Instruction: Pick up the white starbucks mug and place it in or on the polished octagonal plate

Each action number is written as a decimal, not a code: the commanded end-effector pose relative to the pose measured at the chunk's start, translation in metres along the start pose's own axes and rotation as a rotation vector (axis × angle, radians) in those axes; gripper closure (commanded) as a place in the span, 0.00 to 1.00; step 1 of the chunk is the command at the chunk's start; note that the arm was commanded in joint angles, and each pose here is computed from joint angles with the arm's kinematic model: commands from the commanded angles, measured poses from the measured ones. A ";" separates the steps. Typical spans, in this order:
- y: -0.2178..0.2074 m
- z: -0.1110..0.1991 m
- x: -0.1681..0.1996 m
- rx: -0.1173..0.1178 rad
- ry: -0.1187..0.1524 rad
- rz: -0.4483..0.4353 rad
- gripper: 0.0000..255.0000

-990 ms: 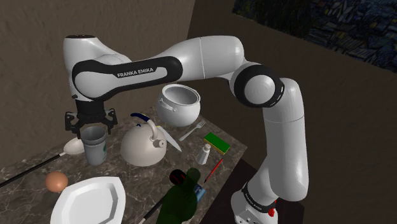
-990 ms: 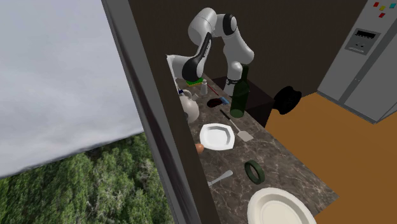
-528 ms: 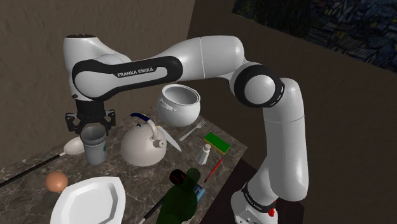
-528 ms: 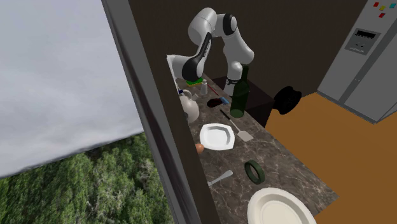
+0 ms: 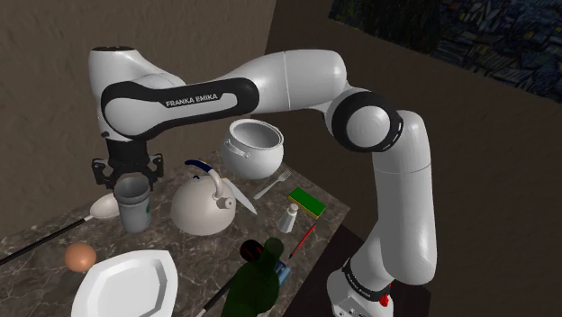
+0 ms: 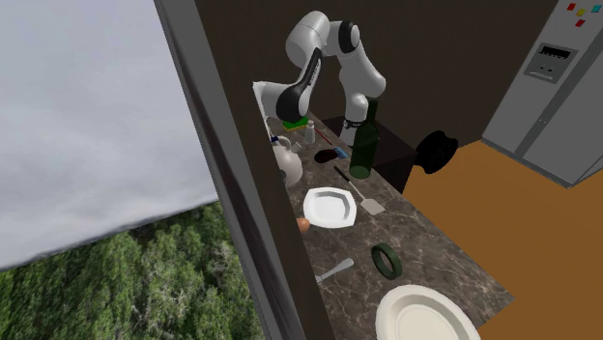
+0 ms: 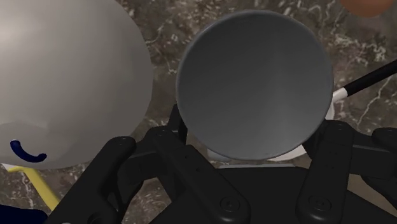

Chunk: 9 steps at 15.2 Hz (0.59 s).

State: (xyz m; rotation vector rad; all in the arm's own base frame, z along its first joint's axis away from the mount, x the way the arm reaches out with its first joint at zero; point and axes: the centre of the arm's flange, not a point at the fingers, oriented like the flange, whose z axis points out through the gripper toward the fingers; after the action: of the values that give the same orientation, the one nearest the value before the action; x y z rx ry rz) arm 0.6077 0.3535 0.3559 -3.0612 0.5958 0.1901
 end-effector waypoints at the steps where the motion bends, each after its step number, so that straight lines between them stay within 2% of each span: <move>1: 0.001 -0.010 -0.002 0.000 0.000 0.000 1.00; 9: 0.001 -0.052 -0.007 0.000 0.000 0.000 1.00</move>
State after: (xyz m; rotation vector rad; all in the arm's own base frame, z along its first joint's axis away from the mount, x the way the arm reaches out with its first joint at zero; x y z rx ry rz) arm 0.6080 0.3532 0.4028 -3.0613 0.5957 0.1903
